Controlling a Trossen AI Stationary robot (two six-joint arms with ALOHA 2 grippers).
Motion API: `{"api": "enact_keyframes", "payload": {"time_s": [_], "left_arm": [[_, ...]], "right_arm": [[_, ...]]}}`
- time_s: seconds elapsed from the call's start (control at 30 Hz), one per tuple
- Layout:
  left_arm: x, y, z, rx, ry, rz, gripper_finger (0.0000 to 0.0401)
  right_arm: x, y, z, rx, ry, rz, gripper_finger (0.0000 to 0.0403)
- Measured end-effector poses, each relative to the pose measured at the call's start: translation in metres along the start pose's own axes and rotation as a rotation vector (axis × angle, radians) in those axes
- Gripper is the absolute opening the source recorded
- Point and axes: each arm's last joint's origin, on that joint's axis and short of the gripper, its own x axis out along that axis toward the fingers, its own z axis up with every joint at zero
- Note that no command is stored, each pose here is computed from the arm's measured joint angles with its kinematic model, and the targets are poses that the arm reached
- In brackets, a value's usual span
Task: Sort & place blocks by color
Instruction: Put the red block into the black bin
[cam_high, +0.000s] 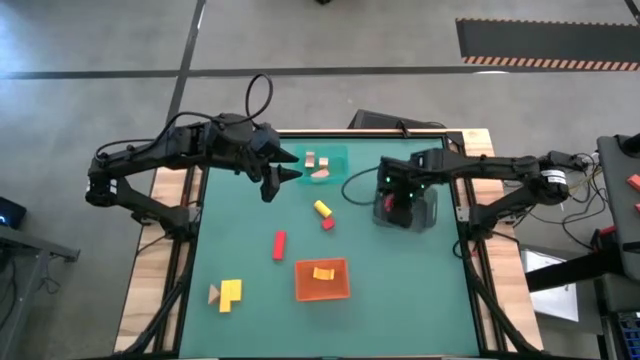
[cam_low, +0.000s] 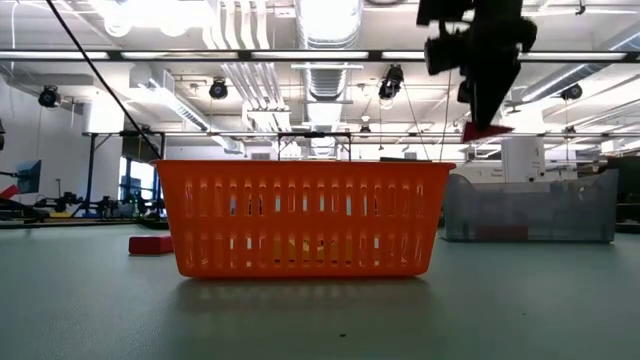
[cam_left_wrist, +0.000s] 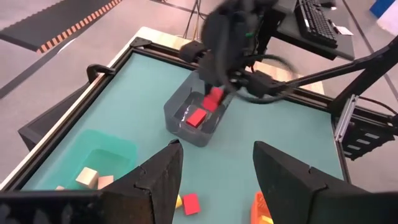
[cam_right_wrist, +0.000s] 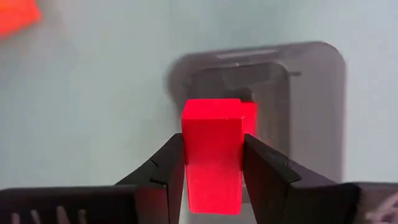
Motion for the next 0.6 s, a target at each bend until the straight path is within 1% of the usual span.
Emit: {"api": "enact_keyframes", "payload": {"time_s": [0.13, 0.27, 0.47, 0.6], "left_arm": [[0.000, 0.000, 0.000, 0.000, -0.001, 0.001, 0.0180], [0.000, 0.000, 0.000, -0.001, -0.004, 0.016, 0.0180], [-0.001, 0.001, 0.000, -0.001, -0.009, 0.035, 0.0180], [-0.001, 0.001, 0.000, -0.002, -0.011, 0.046, 0.0180]], "right_arm": [[0.012, -0.023, -0.004, 0.007, 0.020, -0.018, 0.0121], [0.030, -0.039, -0.011, 0.036, 0.019, -0.029, 0.0120], [0.058, -0.052, -0.019, 0.088, -0.031, -0.039, 0.0122], [0.069, -0.055, -0.025, 0.119, -0.024, -0.042, 0.0120]]}}
